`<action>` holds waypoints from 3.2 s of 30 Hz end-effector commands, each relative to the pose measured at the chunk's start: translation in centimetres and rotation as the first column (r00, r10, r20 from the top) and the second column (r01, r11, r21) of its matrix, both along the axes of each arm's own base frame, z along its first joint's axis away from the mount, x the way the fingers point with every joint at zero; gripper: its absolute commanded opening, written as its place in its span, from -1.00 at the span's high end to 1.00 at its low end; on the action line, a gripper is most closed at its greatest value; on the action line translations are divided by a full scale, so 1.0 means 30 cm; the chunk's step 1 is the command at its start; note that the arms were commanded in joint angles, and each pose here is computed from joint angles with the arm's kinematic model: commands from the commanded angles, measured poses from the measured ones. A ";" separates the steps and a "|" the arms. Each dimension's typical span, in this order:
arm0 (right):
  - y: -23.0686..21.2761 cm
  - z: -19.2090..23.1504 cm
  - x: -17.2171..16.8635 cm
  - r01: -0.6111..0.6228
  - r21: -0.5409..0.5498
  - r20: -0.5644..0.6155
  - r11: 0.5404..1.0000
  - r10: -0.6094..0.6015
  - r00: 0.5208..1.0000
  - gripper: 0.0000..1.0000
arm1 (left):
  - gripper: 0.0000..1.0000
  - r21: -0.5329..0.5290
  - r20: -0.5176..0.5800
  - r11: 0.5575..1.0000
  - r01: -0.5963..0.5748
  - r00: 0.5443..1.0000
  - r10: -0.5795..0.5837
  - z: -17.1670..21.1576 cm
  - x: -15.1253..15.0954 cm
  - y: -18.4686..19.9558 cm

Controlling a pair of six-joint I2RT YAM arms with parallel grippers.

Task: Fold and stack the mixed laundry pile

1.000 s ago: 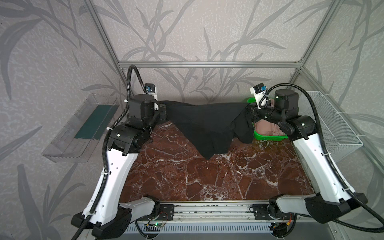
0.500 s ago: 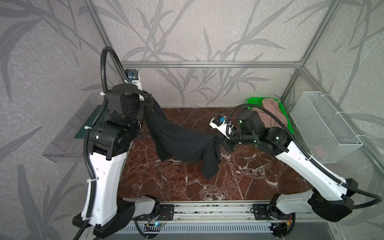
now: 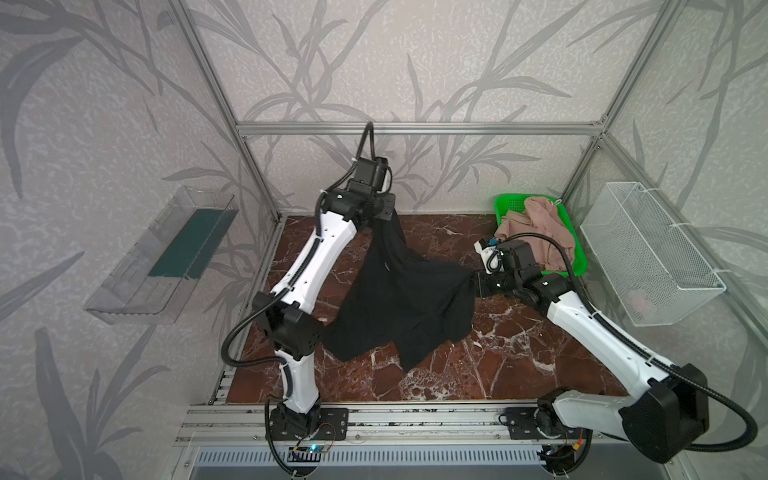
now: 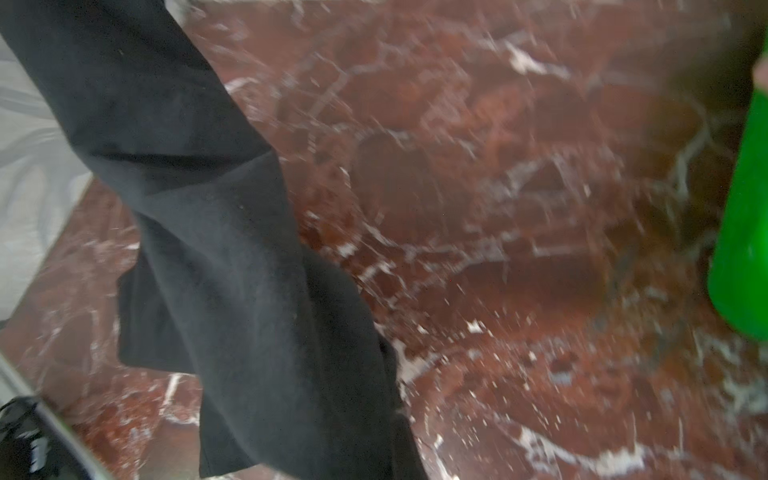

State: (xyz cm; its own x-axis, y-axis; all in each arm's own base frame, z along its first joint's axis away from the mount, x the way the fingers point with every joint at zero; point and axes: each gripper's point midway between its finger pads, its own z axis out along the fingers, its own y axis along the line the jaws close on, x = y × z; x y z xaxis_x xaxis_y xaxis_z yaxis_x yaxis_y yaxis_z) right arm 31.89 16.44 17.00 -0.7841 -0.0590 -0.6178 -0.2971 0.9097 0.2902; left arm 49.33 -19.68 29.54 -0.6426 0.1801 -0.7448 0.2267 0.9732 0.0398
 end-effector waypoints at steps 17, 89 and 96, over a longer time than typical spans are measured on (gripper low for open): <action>0.049 0.014 -0.085 -0.207 -0.232 -0.011 0.951 0.210 0.978 -0.40 | -0.70 -0.083 -0.158 0.968 -0.235 0.963 0.220 -0.237 -0.393 0.215; -0.305 -0.182 -0.058 0.197 -0.257 -0.189 0.946 -0.249 0.950 0.05 | -0.69 0.140 -0.238 0.841 -0.523 0.807 0.541 -0.353 -0.243 0.696; -0.195 -0.064 -0.055 0.060 -0.176 -0.118 0.983 -0.081 0.990 -0.27 | -0.71 0.117 -0.345 0.817 -0.564 0.749 0.566 -0.429 -0.512 0.697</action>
